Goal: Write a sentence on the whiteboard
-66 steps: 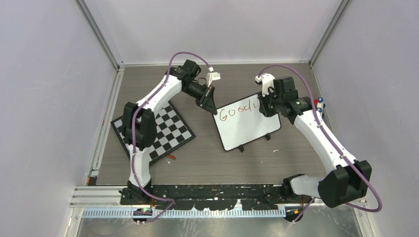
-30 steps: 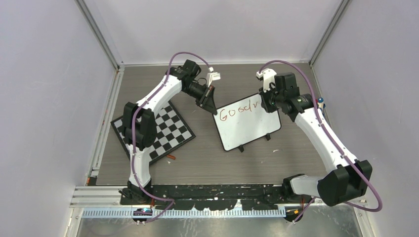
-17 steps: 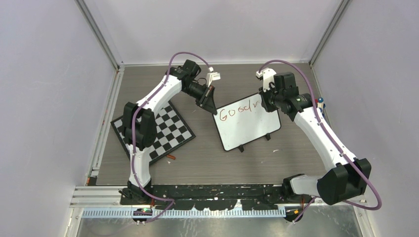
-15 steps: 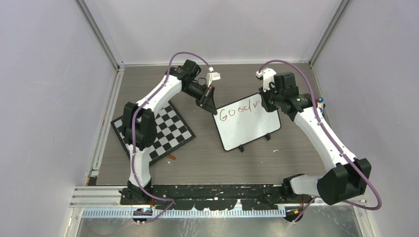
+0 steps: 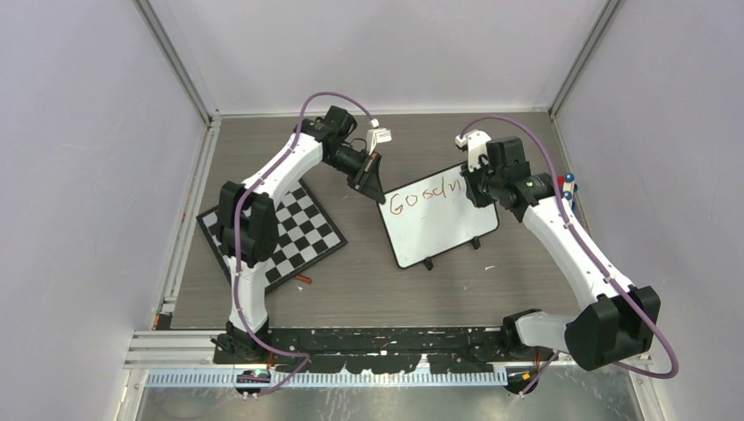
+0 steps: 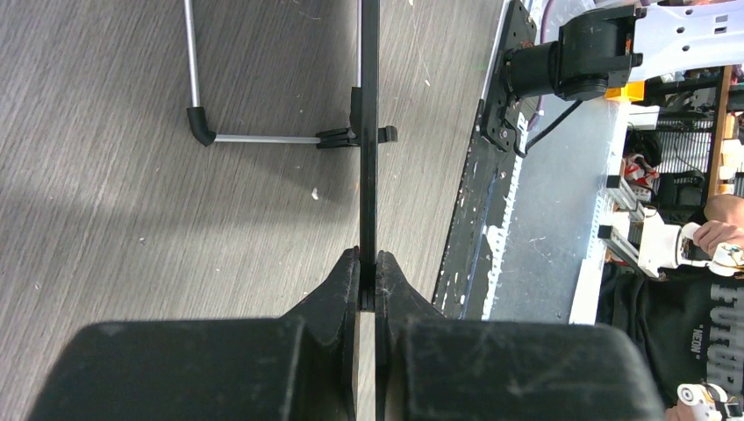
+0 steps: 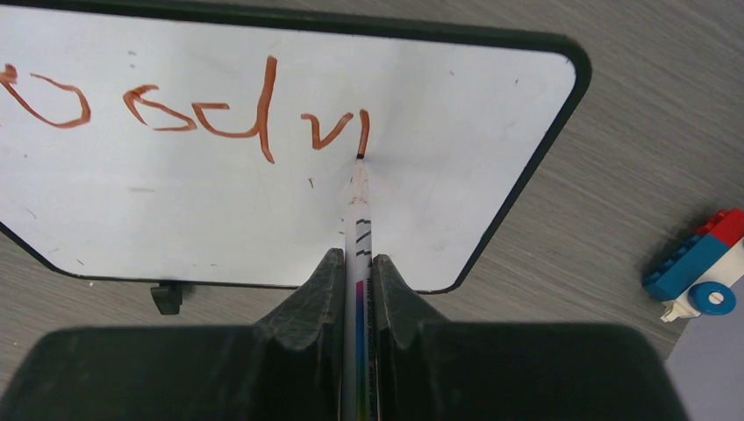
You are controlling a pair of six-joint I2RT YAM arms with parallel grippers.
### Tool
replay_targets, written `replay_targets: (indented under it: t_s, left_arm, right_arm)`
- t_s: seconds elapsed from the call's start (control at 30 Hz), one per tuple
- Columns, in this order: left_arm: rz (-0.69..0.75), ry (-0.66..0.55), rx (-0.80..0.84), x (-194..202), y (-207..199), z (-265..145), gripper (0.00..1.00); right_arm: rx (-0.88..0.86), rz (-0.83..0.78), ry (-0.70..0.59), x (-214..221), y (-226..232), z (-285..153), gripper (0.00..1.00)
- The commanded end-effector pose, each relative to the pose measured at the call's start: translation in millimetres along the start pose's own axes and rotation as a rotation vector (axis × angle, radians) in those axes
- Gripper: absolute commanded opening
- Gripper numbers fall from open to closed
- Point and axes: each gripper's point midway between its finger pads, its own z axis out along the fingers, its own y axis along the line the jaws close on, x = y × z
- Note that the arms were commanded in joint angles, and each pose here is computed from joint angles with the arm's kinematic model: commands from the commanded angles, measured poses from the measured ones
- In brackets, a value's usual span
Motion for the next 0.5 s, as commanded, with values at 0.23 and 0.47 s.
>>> replay_targets:
  t_s: [0.23,0.47]
  left_arm:
    - [-0.011,0.03,0.016,3.8,-4.9,6.4,0.0]
    - [-0.013,0.032,0.015,4.2,-5.3,6.0,0.0]
  right_arm:
    - [-0.008,0.003,-0.056,-15.0,0.1,-13.5,0.0]
    - [-0.011,0.005,-0.117,-44.3,-2.9,-23.7,0.0]
